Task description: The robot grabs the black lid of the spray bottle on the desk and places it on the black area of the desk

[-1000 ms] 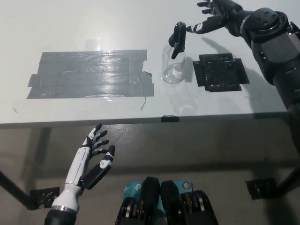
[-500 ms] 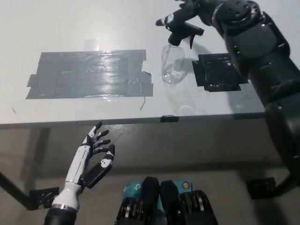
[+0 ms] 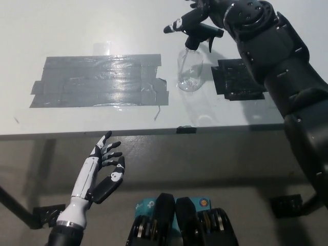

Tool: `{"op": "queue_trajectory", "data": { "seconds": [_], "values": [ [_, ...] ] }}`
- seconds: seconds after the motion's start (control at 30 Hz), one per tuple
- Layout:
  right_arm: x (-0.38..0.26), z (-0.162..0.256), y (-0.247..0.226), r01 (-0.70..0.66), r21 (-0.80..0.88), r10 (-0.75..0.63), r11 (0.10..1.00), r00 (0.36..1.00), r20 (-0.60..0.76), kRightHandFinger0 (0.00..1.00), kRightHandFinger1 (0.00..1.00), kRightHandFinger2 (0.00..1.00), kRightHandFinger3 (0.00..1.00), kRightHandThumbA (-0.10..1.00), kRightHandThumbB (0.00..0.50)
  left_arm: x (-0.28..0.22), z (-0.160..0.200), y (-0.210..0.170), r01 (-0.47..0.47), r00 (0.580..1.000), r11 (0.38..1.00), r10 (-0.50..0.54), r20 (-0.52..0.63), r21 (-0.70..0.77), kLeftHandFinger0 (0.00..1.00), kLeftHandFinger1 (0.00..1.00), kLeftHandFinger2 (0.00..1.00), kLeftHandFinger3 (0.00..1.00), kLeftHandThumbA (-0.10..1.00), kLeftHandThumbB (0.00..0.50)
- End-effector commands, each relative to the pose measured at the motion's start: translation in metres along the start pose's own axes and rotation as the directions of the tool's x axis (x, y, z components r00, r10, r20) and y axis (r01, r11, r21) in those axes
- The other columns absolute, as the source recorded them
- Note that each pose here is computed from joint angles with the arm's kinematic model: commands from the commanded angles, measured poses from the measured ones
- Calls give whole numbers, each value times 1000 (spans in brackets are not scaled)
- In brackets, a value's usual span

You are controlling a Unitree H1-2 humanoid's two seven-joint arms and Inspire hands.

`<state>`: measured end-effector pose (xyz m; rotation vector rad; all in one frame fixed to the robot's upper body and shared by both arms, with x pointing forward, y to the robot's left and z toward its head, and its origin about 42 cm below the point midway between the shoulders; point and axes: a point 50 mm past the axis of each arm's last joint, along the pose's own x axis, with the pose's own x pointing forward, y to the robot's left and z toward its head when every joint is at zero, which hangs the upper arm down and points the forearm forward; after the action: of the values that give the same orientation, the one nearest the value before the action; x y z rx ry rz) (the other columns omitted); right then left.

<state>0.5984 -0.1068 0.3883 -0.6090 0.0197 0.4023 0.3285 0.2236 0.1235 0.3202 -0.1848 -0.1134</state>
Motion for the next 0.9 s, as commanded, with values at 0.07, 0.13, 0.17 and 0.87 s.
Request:
{"op": "queue_trajectory", "data": {
  "seconds": [0.07,0.13,0.17,0.87],
  "values": [
    [-7,14,-35,73,-224,-70,972,997,21,1000,1000,1000,1000,1000,500,9,12,4,9,998,1000,-9,57,4,693,754,832,1000,477,100],
    [-8,9,-39,67,-234,-70,970,998,-3,1000,1000,1000,1000,1000,500,9,11,4,9,999,1000,-9,54,6,690,750,830,1000,480,103],
    [-9,5,-42,55,-231,-60,971,998,-15,1000,1000,1000,1000,1000,500,9,11,4,10,999,1000,-11,52,7,700,753,829,1000,490,109],
    [-14,-6,-43,-135,-109,135,985,991,-9,1000,1000,1000,1000,813,465,18,15,2,32,997,999,-31,74,-3,653,696,780,1000,394,72]
  ]
}}
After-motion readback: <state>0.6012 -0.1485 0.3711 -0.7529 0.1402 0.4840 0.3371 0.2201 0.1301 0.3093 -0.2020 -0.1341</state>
